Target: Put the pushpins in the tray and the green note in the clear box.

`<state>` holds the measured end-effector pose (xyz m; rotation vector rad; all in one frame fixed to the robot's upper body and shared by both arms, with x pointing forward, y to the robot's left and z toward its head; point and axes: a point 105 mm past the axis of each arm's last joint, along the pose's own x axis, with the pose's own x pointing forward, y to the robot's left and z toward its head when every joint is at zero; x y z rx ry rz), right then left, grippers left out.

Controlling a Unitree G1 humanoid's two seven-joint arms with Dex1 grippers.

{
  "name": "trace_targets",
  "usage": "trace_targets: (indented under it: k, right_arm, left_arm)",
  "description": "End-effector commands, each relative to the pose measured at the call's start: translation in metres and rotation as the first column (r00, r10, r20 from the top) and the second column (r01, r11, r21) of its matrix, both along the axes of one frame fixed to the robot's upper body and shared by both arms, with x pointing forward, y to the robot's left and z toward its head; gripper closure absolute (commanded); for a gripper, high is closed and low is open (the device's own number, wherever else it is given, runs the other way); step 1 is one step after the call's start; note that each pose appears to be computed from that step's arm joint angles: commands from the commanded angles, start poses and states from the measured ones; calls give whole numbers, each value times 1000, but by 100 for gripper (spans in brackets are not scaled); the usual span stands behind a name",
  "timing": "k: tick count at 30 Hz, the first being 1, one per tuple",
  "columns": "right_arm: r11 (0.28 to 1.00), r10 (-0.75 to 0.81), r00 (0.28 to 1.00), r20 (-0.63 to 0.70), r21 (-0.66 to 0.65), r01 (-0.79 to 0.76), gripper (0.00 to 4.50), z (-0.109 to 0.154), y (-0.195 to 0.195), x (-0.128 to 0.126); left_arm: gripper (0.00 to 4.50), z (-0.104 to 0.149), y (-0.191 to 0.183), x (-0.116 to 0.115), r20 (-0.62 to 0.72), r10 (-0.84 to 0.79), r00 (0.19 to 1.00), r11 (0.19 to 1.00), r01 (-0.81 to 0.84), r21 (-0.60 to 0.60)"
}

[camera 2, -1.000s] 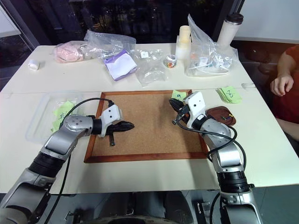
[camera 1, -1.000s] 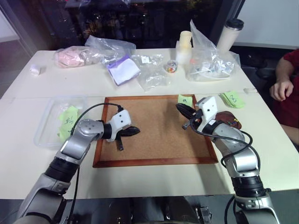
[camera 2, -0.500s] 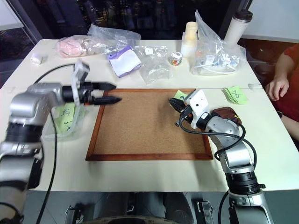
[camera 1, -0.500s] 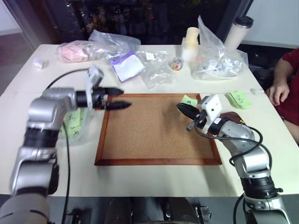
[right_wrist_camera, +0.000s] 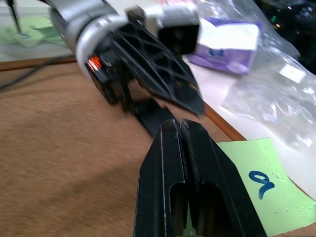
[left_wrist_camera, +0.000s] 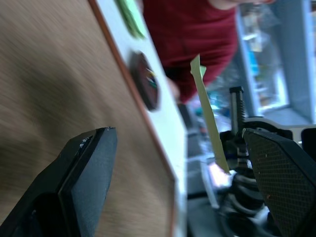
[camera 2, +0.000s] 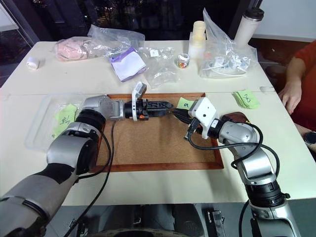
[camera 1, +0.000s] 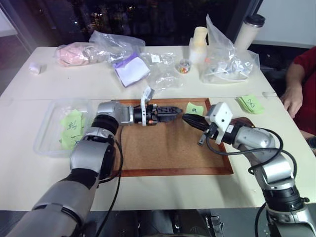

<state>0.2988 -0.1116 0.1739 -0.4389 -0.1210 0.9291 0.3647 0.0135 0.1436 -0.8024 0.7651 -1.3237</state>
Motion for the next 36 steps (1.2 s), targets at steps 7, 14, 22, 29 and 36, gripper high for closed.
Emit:
trace_targets:
  k: [7,14,22,29,36]
  right_arm:
    - [998,51,998,41,-30,-50,450,8,10,-14]
    - [997,64,997,51,-37,-63,450,8,14,-16]
    - [997,70,996,60,-45,-67,450,8,16,-17]
    - [997,-3,993,120,79,-7,450,34,12,-11]
    - [983,-63,994,93,176,46,450,39,12,-13]
  left_arm:
    - [3,14,-30,-7,42,-72,996,995,75,-73]
    - [235,3,-40,-9,52,-72,996,996,74,-46]
    - [445,3,-38,-8,53,-64,997,996,67,-55]
    - [445,-5,-31,1,93,-3,996,1000,4,-14]
    - [445,0,-26,7,107,40,993,999,-36,-34]
